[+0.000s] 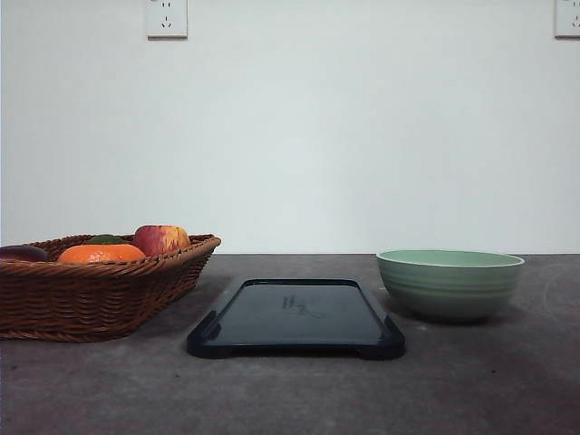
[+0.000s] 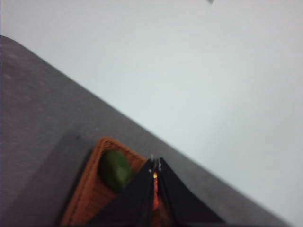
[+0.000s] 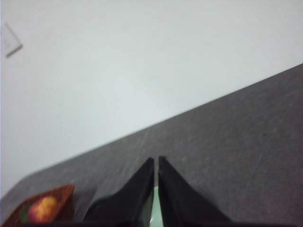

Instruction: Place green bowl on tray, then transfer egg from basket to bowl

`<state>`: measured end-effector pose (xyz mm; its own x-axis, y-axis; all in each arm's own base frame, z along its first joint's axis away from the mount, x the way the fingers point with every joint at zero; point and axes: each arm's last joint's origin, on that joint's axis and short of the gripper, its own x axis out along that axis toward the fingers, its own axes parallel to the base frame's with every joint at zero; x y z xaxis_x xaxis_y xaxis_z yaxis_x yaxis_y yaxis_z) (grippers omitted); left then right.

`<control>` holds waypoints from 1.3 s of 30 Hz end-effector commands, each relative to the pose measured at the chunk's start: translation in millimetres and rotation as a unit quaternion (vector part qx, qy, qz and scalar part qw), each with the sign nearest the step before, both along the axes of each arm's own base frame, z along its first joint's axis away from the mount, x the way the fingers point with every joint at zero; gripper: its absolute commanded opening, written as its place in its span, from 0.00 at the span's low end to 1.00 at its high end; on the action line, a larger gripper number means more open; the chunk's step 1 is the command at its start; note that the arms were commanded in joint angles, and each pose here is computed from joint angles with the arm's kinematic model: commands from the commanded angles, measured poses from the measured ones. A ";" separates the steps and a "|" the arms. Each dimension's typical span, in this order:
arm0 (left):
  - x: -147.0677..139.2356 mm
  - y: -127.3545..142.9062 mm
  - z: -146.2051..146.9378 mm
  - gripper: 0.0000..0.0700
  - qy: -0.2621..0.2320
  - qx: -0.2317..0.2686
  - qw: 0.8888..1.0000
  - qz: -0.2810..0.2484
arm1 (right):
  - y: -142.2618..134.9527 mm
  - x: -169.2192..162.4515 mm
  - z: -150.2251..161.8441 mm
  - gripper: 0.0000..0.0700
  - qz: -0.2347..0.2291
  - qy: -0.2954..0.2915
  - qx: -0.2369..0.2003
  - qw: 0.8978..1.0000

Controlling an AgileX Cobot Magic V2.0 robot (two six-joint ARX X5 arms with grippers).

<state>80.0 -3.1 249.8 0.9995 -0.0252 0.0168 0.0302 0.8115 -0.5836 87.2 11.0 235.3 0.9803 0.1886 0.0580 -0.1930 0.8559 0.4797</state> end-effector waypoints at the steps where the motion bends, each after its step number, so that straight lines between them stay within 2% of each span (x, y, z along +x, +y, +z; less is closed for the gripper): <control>1: -1.7 -0.1 16.5 0.00 0.003 0.049 0.999 -0.004 | 0.9 -0.6 12.4 0.01 0.013 -0.009 -0.027 1.000; 5: 5.2 -2.8 42.3 0.00 0.027 0.096 0.994 -0.046 | 3.1 4.9 32.4 0.01 0.041 0.009 -0.067 0.997; 12: 33.8 -8.0 69.8 0.00 0.099 0.134 0.978 -0.124 | 7.2 24.5 55.5 0.01 0.084 0.050 -0.129 0.987; 20: 70.3 -16.7 81.2 0.00 0.142 0.196 0.946 -0.217 | 15.2 52.5 57.5 0.01 0.171 0.092 -0.178 0.965; 26: 87.2 -29.5 83.9 0.00 0.168 0.245 0.915 -0.273 | 26.3 69.2 50.1 0.01 0.216 0.132 -0.225 0.941; 29: 92.2 -35.0 82.3 0.00 0.185 0.262 0.900 -0.296 | 31.9 74.4 46.3 0.01 0.234 0.145 -0.235 0.932; 31: 94.6 -37.4 80.0 0.00 0.195 0.266 0.894 -0.305 | 34.3 76.0 44.4 0.01 0.241 0.150 -0.236 0.929; 34: 96.5 -38.7 77.9 0.01 0.201 0.265 0.891 -0.309 | 35.9 76.0 43.7 0.01 0.245 0.152 -0.237 0.928; 36: 96.8 -38.7 78.2 0.19 0.199 0.265 0.892 -0.308 | 35.8 75.8 44.0 0.11 0.244 0.151 -0.237 0.928; 37: 96.9 -38.7 78.4 0.31 0.198 0.265 0.892 -0.308 | 35.7 75.8 44.0 0.20 0.244 0.151 -0.237 0.928; 38: 96.9 -38.7 78.4 0.43 0.198 0.266 0.892 -0.308 | 35.7 75.8 44.0 0.34 0.244 0.151 -0.237 0.928; 39: 96.9 -38.8 78.4 0.52 0.198 0.266 0.892 -0.308 | 35.7 75.8 44.0 0.44 0.244 0.151 -0.237 0.928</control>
<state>175.6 -40.9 320.9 0.7062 -0.4631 -0.5356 0.4242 0.8824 -0.2036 162.1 45.8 272.5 0.7227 0.5436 -0.4270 -0.5208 0.8343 0.1807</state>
